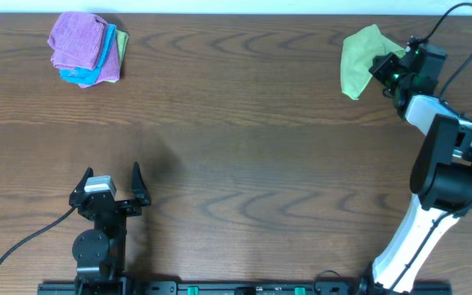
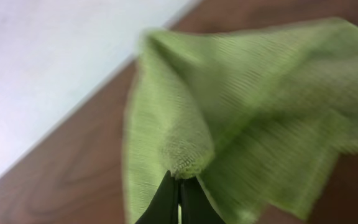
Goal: Fold the cloth
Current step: 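Reach the right gripper to the green cloth and grasp its corner, then lift the green cloth with the right gripper and swing it toward center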
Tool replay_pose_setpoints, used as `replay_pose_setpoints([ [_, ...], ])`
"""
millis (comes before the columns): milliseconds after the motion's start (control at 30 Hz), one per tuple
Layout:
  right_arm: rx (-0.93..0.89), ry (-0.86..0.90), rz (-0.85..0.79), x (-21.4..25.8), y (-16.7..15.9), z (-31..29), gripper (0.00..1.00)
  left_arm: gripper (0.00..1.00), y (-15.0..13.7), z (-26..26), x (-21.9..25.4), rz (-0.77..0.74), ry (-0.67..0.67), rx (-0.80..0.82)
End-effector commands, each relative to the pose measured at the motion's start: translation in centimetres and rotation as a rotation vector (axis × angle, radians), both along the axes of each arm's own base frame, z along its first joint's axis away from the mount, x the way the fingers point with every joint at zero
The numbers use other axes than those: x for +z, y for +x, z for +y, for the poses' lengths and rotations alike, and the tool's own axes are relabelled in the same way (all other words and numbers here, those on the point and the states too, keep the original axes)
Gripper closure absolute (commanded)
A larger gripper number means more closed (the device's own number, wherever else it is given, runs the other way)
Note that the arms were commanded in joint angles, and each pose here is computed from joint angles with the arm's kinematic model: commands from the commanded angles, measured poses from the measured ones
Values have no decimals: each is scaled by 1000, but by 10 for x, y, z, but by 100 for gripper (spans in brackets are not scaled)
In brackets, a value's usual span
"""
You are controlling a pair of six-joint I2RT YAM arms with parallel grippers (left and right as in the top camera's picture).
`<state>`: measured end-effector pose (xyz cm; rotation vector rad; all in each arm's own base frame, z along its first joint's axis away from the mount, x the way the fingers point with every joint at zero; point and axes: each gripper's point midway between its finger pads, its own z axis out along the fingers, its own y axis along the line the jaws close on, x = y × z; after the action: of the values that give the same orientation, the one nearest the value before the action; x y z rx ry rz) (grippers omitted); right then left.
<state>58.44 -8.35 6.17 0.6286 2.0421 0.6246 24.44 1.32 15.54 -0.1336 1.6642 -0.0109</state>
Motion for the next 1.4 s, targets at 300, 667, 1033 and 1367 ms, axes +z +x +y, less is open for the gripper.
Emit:
replay_pose_setpoints([
  [300,603,226,-207,97,5,166,99,5,-1,3,-20,60,-1,17],
  [667,1497,555,-115,157,-156,403,99,5,-1,3,-20,60,-1,17],
  [1033,1570,423,-396,231,-163,364,98,4,-1,3,-20,60,-1,17],
  [1367,1375,343,-462,237,-119,269,98,5,-1,3,-20,60,-1,17],
])
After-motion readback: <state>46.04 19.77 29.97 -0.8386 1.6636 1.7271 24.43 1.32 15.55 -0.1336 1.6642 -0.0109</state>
